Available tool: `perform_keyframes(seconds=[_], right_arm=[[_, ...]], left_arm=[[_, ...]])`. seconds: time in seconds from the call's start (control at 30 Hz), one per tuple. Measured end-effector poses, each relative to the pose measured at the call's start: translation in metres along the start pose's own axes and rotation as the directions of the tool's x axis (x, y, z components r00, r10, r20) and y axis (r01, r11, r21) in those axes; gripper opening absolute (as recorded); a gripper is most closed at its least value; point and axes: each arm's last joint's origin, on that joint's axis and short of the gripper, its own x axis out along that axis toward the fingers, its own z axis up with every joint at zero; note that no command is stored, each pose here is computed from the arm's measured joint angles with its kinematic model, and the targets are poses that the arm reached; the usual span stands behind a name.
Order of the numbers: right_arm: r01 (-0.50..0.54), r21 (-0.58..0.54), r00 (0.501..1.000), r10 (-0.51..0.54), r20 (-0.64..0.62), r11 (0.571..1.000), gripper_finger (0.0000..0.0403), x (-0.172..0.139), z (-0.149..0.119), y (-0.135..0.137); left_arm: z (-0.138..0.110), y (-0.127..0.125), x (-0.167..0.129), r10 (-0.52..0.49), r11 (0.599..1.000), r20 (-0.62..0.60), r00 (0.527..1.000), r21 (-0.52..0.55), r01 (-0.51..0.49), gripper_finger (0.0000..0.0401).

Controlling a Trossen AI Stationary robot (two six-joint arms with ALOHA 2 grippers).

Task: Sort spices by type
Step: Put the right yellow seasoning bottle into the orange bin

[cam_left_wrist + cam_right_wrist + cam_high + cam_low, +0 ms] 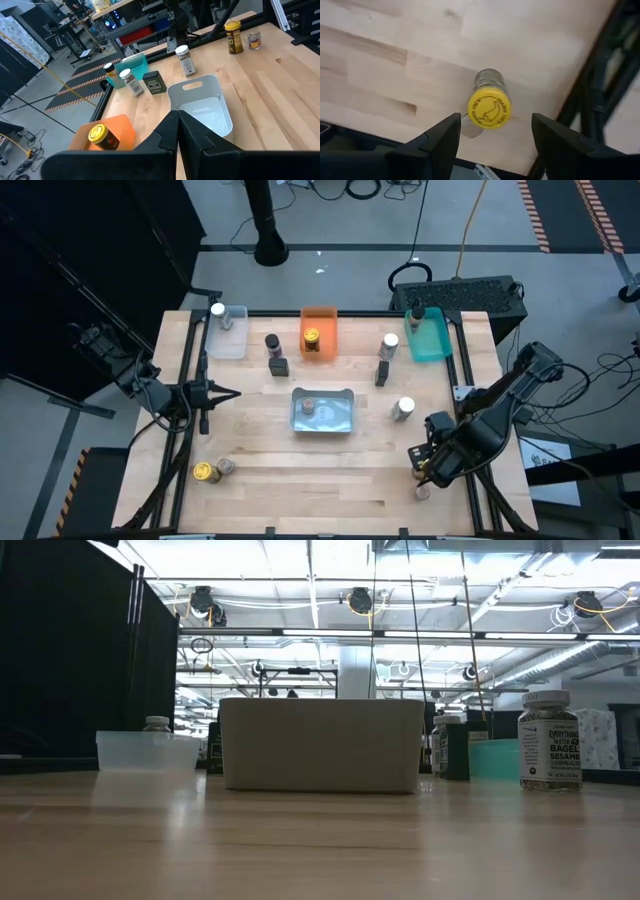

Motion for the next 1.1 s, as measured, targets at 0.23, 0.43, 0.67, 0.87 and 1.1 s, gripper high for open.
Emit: perform_keyframes(seconds=[0.23, 0.43, 0.67, 0.87, 1.1], right_arm=[[-0.146, 0.035, 0.987, 0.148, -0.066, 0.989, 0.0227, 0.026, 0.015, -0.017], [-0.197, 0.052, 0.973, 0.202, -0.11, 0.979, 0.0227, 0.029, 0.016, -0.018], [-0.173, 0.064, 0.975, 0.181, -0.132, 0.983, 0.0227, 0.028, 0.016, -0.019], [-0.206, 0.048, 0.975, 0.209, -0.07, 0.977, 0.0227, 0.027, 0.018, -0.019], [-0.212, 0.056, 0.977, 0.212, 0.016, 0.976, 0.0226, 0.03, 0.022, -0.017]], left_arm=[[0.0, 0.0, 0.0, 0.0, 1.0, -0.001, 1.0, 0.001, 0.0, 0.0015], [0.0, 0.0, 0.0, 0.0, 1.0, -0.001, 1.0, 0.001, 0.0, 0.0015], [0.0, 0.0, 0.0, 0.0, 1.0, -0.001, 1.0, 0.0, 0.0, 0.0015], [0.0, 0.0, 0.0, 0.0, 1.0, -0.001, 1.0, 0.0, 0.0, 0.0015], [0.0, 0.0, 0.0, 0.0, 1.0, 0.001, 1.0, -0.001, 0.0, 0.0015]])
